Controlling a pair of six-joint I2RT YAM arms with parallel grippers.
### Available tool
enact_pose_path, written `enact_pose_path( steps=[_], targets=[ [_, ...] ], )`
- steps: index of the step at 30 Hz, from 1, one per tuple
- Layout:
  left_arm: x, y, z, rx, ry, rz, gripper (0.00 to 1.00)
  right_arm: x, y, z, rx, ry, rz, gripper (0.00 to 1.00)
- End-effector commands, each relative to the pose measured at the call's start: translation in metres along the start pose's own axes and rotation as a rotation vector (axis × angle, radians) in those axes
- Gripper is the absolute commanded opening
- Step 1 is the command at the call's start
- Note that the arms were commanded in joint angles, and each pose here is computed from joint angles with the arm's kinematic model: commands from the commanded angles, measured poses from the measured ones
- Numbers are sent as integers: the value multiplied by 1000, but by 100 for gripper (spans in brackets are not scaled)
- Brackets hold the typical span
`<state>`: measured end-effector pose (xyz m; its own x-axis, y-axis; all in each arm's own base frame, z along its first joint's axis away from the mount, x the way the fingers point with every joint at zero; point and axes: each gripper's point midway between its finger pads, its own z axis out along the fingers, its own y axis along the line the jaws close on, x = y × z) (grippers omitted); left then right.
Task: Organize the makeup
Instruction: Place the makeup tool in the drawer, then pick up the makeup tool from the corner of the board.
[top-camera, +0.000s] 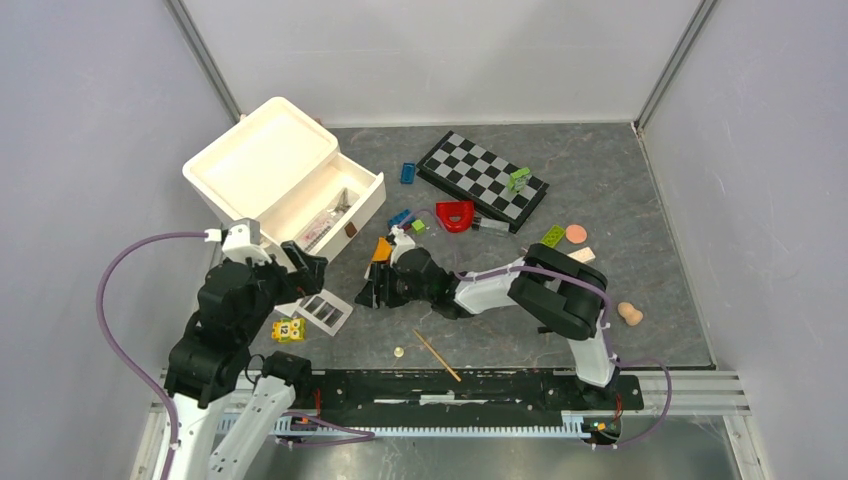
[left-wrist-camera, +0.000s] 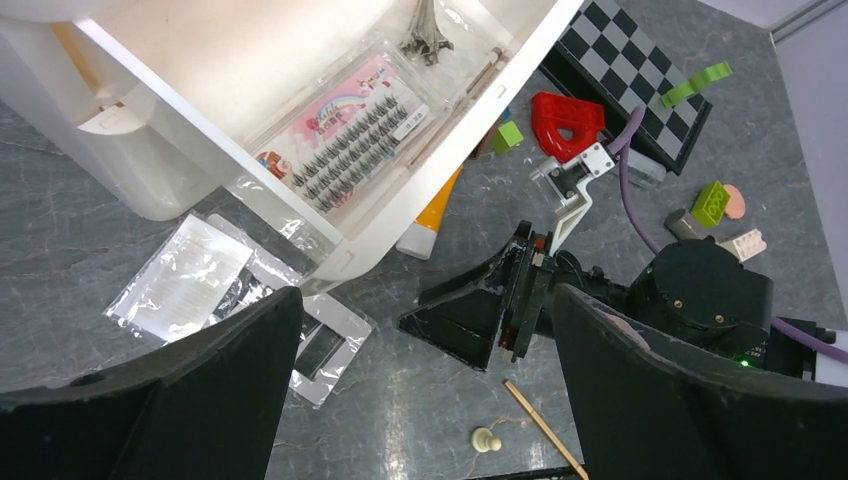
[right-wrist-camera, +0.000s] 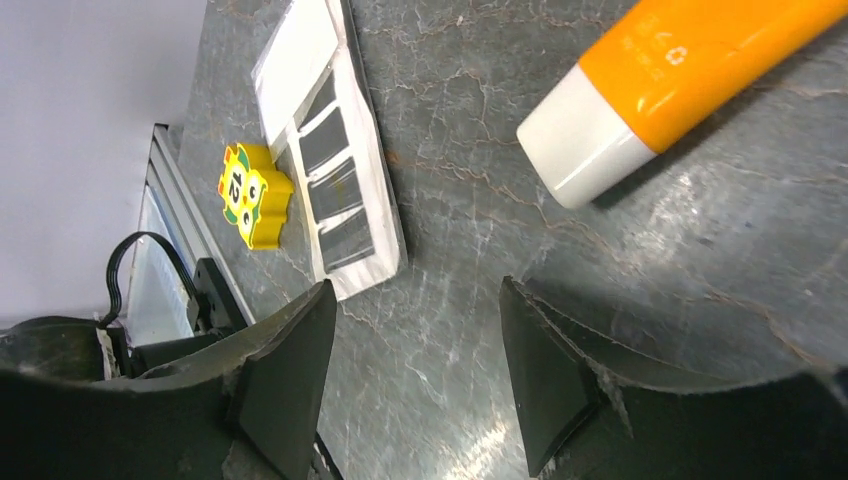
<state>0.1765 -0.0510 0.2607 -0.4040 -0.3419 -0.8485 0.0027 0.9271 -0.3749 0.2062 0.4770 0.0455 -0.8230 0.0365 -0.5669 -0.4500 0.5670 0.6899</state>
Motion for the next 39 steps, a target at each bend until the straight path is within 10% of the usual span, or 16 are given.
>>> enact_pose_path(
  steps=[1,39],
  targets=[
    [-20,4,-3,-18,-94,37,100,-4,20,16,-58,-20,46,66],
    [-18,11,-3,-53,-104,22,100,9,18,44,-77,-22,123,13]
  ],
)
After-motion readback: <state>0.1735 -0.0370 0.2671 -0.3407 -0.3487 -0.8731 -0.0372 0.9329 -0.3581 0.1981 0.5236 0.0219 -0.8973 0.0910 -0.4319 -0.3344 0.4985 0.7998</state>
